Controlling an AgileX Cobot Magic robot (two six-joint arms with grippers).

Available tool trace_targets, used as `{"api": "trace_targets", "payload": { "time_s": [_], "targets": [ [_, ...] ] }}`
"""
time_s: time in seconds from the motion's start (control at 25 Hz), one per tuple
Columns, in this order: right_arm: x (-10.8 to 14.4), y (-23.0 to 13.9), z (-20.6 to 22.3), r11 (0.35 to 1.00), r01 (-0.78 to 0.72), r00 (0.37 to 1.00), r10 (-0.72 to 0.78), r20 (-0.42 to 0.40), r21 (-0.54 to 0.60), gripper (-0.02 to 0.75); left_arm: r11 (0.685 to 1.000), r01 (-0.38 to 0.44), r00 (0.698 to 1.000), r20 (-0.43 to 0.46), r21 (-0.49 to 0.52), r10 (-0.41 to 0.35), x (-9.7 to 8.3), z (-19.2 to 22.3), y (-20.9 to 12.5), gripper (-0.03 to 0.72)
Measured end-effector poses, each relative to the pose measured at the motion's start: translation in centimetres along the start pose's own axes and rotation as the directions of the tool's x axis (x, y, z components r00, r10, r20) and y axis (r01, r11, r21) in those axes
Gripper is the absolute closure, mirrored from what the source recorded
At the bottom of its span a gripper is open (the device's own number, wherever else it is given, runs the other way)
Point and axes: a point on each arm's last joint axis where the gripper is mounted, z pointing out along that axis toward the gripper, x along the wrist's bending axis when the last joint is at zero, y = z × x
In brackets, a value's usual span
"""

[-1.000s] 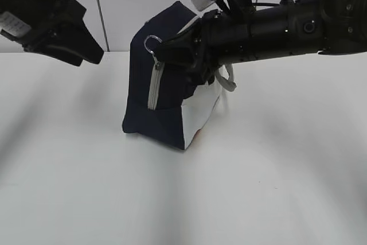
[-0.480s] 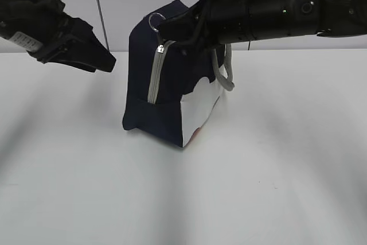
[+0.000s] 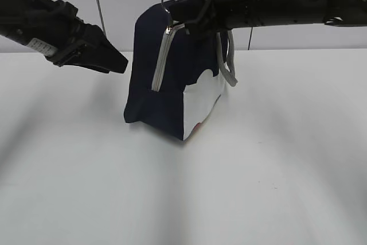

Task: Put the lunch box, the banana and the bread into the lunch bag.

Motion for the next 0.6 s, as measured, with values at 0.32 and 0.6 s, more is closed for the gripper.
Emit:
{"api": "trace_targets", "payload": {
  "time_s": [0.32,0.6],
  "targets": [
    [0.0,-0.1,0.0,1.0,-0.028,1.0,0.028,0.002,0.012,0.754,0.988,-0.137,0.991,0.002,-0.073,0.137,0.1,0.3,0.6,0.338],
    [0.1,-0.4,0.0,0.999,-0.029,1.0,0.03,-0.011,0.042,0.754,0.963,-0.24,0.971,-0.013,-0.12,0.24,1.4,-0.1,0.8,0.338]
  ]
}}
